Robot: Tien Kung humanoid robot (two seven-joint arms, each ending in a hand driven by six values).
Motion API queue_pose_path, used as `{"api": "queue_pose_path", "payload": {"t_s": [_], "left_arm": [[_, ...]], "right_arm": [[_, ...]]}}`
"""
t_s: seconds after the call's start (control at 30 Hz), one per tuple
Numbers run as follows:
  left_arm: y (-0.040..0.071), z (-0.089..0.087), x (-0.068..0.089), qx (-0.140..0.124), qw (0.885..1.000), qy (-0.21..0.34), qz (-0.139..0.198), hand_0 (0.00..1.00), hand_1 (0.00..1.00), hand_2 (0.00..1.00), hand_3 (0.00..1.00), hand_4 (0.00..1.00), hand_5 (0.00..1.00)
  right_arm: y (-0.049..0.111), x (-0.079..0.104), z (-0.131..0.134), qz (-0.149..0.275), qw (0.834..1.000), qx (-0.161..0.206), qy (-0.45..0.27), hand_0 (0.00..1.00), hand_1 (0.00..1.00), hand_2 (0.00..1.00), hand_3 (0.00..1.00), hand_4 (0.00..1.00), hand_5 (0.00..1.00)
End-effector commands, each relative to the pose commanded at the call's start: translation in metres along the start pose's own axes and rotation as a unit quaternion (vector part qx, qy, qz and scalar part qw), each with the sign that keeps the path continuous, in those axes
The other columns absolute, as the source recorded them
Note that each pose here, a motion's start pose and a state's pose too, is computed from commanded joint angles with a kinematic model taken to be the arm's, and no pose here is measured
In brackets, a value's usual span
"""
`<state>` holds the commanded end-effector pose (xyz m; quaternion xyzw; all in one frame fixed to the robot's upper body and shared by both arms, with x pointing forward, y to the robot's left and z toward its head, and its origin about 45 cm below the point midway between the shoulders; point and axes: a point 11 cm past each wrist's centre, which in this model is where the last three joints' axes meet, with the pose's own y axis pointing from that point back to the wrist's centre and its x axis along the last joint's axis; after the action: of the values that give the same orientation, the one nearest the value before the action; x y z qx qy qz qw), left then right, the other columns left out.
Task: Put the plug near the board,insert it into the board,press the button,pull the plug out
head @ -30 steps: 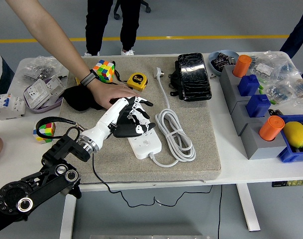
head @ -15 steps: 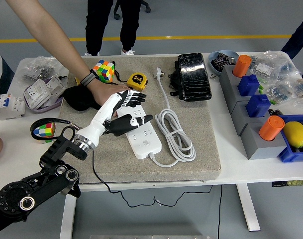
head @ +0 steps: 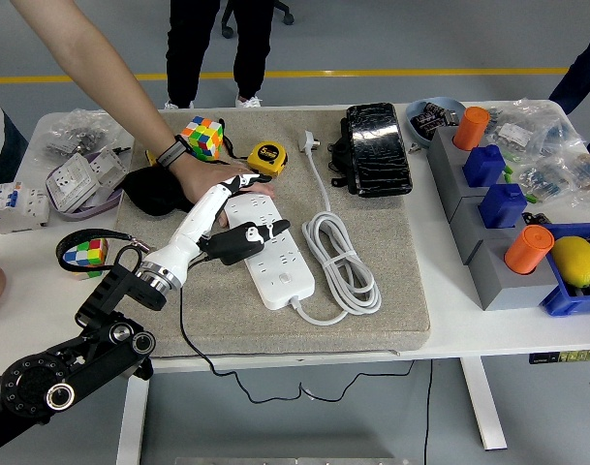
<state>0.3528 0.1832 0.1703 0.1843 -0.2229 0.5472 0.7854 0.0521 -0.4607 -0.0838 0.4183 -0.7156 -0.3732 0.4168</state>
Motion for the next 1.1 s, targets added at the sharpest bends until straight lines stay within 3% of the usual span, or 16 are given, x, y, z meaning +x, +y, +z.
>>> {"api": "queue_pose_path", "payload": {"t_s": [0.23, 0.27, 0.63, 0.7, 1.03, 1.1], "left_arm": [[0.0, -0.01, 0.001, 0.021, 0.998, -0.051, 0.005, 0.895, 0.899, 0.923, 0.846, 0.998, 0.571], [0.0, -0.011, 0.001, 0.023, 0.998, -0.059, 0.006, 0.824, 0.819, 0.853, 0.823, 0.998, 0.509], [-0.004, -0.023, 0.002, 0.05, 0.989, -0.141, 0.005, 0.81, 0.776, 0.817, 0.793, 0.998, 0.48], [-0.004, -0.024, 0.002, 0.055, 0.987, -0.152, 0.005, 0.763, 0.725, 0.758, 0.762, 0.998, 0.453], [-0.005, -0.034, 0.0, 0.073, 0.982, -0.175, -0.001, 0.752, 0.708, 0.748, 0.758, 0.998, 0.457], [-0.006, -0.036, 0.0, 0.074, 0.981, -0.179, 0.0, 0.697, 0.67, 0.704, 0.741, 0.998, 0.447]], "right_arm": [[0.0, 0.0, 0.0, 0.0, 1.0, 0.001, 0.001, 0.567, 0.635, 0.604, 0.536, 0.912, 0.459], [0.0, 0.0, 0.0, 0.0, 1.0, 0.0, 0.001, 0.566, 0.635, 0.605, 0.536, 0.912, 0.459], [0.0, 0.0, 0.001, 0.0, 1.0, -0.001, 0.0, 0.567, 0.635, 0.605, 0.536, 0.912, 0.46], [0.0, 0.0, 0.001, 0.0, 1.0, -0.001, -0.001, 0.567, 0.635, 0.605, 0.536, 0.912, 0.46], [0.0, -0.001, 0.003, -0.001, 1.0, -0.002, -0.001, 0.567, 0.636, 0.605, 0.536, 0.912, 0.461], [0.0, -0.001, 0.003, -0.001, 1.0, -0.002, -0.001, 0.566, 0.636, 0.605, 0.536, 0.912, 0.461]]}}
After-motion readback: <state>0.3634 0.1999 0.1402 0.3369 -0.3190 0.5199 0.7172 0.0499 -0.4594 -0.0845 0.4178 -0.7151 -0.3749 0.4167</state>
